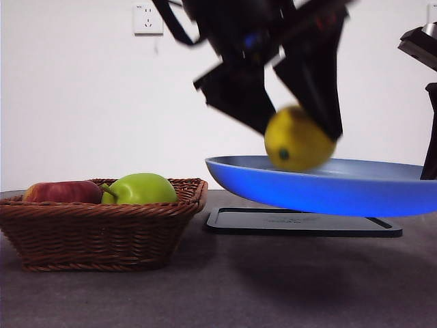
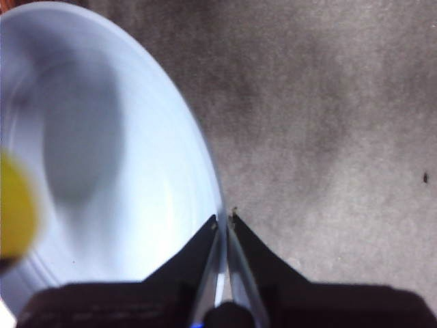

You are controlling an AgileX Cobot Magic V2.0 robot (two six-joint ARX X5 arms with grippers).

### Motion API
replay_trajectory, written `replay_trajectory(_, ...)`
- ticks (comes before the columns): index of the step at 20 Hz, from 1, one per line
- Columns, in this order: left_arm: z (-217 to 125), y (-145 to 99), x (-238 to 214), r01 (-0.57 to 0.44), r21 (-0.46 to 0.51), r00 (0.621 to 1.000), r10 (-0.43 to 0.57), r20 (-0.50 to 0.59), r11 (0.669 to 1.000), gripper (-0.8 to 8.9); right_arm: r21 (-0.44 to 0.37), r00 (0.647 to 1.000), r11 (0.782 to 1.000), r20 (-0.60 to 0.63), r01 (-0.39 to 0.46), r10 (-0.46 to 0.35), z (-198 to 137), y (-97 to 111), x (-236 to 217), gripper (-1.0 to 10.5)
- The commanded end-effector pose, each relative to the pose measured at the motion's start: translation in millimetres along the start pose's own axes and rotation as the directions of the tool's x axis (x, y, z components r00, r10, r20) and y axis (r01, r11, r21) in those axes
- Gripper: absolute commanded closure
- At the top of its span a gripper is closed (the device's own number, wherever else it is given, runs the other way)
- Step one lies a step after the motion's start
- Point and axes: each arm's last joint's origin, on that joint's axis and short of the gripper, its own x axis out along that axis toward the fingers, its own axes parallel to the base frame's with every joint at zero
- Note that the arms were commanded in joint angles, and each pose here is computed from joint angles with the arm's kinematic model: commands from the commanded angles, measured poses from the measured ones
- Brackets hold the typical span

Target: Take the lemon from the basket,put the lemon in the plate,hand out the plate

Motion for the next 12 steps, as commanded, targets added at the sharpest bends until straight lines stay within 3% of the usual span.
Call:
replay_trajectory(1,2.2,-7.7,10.5,0.013,0.029,1.000,-0.013,-0.002,0.999,5.16,-0.017,1.000,1.000,0.005,-0.011,0.011,3.3,2.0,-0.6,9.4)
replay_trajectory(4,1.5,-8.4,12.7,0.014,0.031,1.000,-0.014,-0.008,0.999,4.36,-0.017,1.000,1.000,0.005,-0.011,0.011,3.3,2.0,-0.6,9.4)
replay_trajectory(12,5.6,-6.3,-8.4,0.010,0.002,0.999,-0.010,0.031,1.000,4.37,0.014,1.000,1.000,0.006,-0.010,0.010,3.3,1.6,-0.8,9.4)
